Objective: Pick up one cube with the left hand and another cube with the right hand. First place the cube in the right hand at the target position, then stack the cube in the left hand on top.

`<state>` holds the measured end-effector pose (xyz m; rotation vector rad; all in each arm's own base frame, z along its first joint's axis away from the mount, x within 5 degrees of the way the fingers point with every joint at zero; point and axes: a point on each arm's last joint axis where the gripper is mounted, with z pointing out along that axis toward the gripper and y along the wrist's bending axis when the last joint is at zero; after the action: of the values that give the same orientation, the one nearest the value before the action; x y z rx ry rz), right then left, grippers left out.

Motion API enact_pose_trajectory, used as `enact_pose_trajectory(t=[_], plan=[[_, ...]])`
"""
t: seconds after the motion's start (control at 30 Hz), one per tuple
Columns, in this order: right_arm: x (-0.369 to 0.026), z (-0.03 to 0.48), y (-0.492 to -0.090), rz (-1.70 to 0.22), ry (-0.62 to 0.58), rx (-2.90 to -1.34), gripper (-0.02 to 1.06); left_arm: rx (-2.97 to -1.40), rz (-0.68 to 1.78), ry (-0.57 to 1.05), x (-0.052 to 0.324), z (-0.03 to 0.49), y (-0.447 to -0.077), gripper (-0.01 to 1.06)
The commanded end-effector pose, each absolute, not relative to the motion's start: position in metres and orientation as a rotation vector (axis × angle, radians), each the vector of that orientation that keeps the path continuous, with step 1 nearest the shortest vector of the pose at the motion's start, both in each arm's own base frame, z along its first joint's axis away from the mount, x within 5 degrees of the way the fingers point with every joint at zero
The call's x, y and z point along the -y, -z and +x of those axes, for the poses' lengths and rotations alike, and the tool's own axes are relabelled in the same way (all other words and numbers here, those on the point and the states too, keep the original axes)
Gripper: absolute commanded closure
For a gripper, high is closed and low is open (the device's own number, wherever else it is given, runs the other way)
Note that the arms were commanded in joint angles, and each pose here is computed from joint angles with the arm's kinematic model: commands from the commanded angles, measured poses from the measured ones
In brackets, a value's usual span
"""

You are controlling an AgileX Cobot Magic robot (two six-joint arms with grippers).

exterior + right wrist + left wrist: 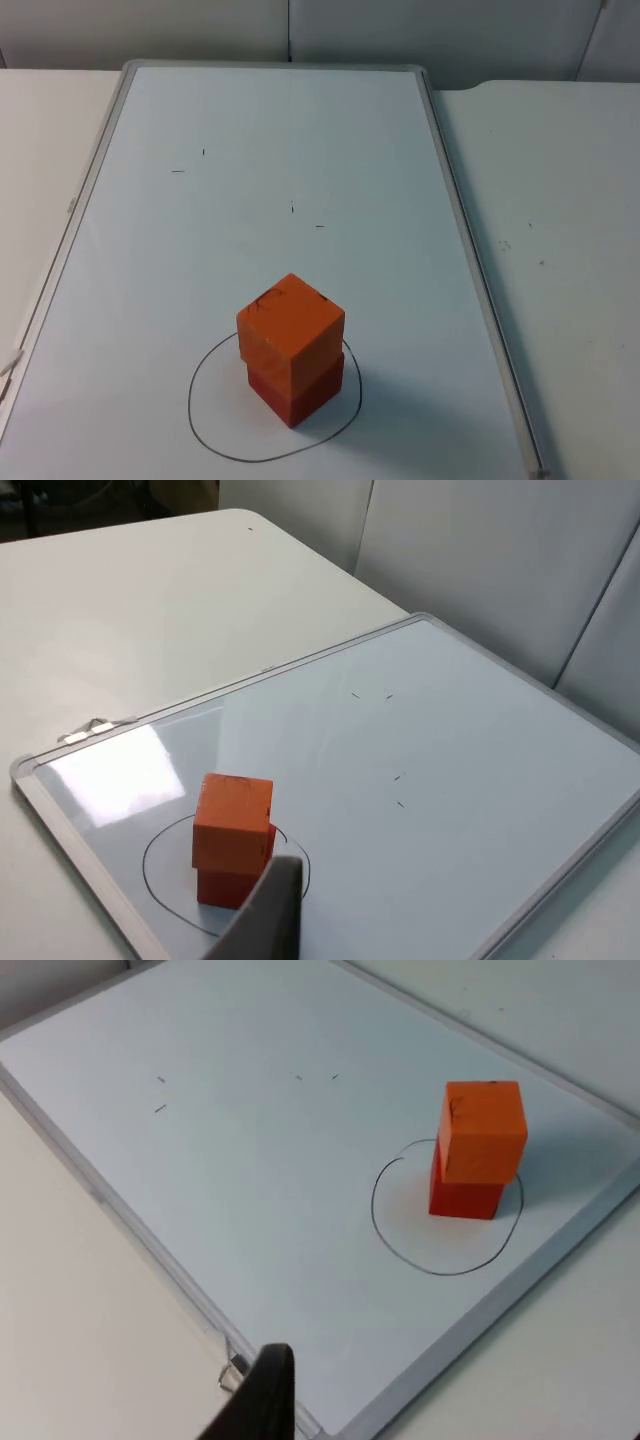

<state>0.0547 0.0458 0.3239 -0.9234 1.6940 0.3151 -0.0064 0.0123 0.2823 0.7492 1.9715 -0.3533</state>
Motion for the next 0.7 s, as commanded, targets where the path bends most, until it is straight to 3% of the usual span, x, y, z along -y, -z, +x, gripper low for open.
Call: enact_pose_trajectory(t=[0.0,0.67], plan=[[-0.046,0.0549,-0.3239,-0.924,-0.315,-1.682,0.08,-1.944,0.736,0.417,-0.0069,-0.0055,-0.2809,0.03],[-0.0459,0.0549,-0.3236,-0.923,-0.314,-1.687,0.08,-1.943,0.736,0.439,-0.0046,-0.0053,-0.2794,0.03]])
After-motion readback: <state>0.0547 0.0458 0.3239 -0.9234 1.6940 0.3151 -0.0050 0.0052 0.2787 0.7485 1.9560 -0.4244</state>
